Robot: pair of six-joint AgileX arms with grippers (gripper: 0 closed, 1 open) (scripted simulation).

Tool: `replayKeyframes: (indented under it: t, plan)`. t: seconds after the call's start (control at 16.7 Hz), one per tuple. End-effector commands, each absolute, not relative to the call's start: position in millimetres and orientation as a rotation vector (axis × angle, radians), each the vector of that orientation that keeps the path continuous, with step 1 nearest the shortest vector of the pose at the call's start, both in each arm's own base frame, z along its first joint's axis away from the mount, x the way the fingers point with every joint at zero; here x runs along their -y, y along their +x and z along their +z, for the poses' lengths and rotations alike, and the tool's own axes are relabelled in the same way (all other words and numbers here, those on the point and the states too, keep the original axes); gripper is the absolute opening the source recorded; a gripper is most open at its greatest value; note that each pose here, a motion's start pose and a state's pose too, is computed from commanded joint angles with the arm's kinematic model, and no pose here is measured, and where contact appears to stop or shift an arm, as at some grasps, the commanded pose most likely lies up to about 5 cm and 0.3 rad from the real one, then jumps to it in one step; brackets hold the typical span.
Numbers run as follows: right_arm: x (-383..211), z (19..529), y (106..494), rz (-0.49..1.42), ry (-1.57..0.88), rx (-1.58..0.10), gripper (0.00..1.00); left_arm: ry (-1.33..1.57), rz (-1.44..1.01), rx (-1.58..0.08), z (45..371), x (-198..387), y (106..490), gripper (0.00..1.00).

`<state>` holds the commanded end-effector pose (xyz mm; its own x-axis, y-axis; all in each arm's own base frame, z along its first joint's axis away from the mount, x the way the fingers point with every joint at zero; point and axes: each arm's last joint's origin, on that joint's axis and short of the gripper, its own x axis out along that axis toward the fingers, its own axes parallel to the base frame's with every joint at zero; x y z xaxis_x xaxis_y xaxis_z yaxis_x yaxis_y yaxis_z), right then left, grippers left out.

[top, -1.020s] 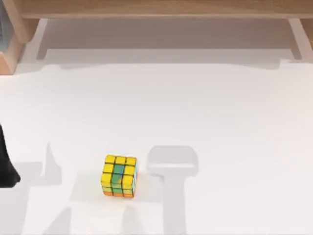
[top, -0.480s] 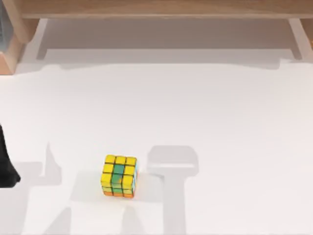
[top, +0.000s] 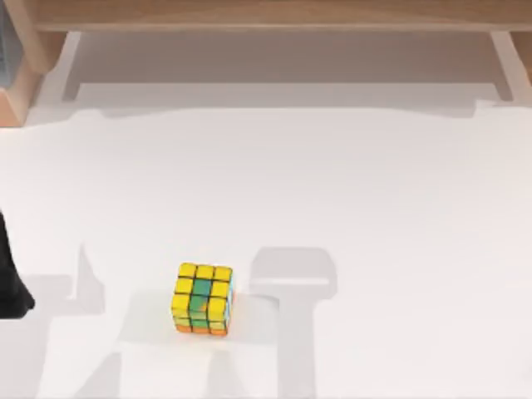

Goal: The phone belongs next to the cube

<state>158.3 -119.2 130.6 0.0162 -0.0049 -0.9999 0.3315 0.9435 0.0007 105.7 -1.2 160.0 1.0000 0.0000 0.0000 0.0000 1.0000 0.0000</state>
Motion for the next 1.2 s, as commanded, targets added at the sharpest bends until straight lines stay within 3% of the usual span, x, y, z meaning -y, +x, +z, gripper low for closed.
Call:
replayKeyframes:
  t: [0.54, 1.2]
  plan:
    - [120, 148, 166, -0.289, 0.236, -1.485, 0.0, 0.0, 0.0, 0.0, 160, 1, 106, 1.0]
    - [80, 229, 248, -0.295, 0.153, -1.281, 0.0, 0.0, 0.0, 0.0, 160, 1, 106, 1.0]
